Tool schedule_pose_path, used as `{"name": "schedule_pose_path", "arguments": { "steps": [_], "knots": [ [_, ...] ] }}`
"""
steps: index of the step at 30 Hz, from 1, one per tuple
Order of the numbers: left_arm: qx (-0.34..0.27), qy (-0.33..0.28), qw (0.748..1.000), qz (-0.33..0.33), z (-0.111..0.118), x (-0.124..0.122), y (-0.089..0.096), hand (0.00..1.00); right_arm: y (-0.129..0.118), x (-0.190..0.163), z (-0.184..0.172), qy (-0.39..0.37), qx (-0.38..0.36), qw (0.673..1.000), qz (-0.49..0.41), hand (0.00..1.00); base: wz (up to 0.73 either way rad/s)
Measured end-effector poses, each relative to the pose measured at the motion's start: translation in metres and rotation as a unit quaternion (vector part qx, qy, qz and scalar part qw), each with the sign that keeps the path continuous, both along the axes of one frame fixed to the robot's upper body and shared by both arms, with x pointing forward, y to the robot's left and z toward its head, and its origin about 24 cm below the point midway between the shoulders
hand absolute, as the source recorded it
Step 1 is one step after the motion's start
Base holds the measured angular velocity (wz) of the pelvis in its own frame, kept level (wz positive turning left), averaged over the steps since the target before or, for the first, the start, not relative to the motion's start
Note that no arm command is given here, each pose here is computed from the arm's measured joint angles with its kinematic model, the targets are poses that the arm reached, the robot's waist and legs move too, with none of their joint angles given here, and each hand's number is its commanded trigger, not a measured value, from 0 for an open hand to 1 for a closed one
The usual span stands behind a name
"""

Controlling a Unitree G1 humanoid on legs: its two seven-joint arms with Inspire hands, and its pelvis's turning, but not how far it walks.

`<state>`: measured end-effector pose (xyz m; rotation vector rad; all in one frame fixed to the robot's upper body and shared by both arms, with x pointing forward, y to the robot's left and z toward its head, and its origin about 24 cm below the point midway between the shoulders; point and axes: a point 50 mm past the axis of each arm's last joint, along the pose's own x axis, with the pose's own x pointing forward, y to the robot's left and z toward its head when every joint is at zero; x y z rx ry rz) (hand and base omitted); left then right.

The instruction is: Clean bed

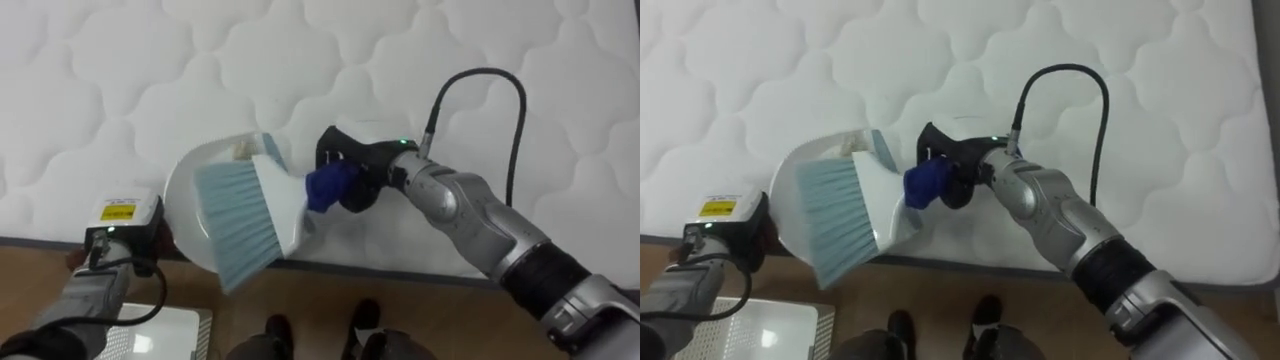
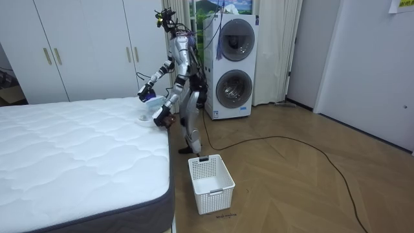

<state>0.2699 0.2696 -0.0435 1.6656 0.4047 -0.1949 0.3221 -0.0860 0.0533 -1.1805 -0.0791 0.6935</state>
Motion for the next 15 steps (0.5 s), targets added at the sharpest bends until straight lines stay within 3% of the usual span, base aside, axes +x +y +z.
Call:
{"name": "schedule_pose_path", "arguments": {
  "steps": [15],
  "knots": [
    [-0.002,0.009,1.000,0.005,-0.0067,-0.0084,0.0014,1.00,0.0086,-0.0037,0.0044,-0.002,0.011,1.000,0.022,1.00,0.00]
  ]
}}
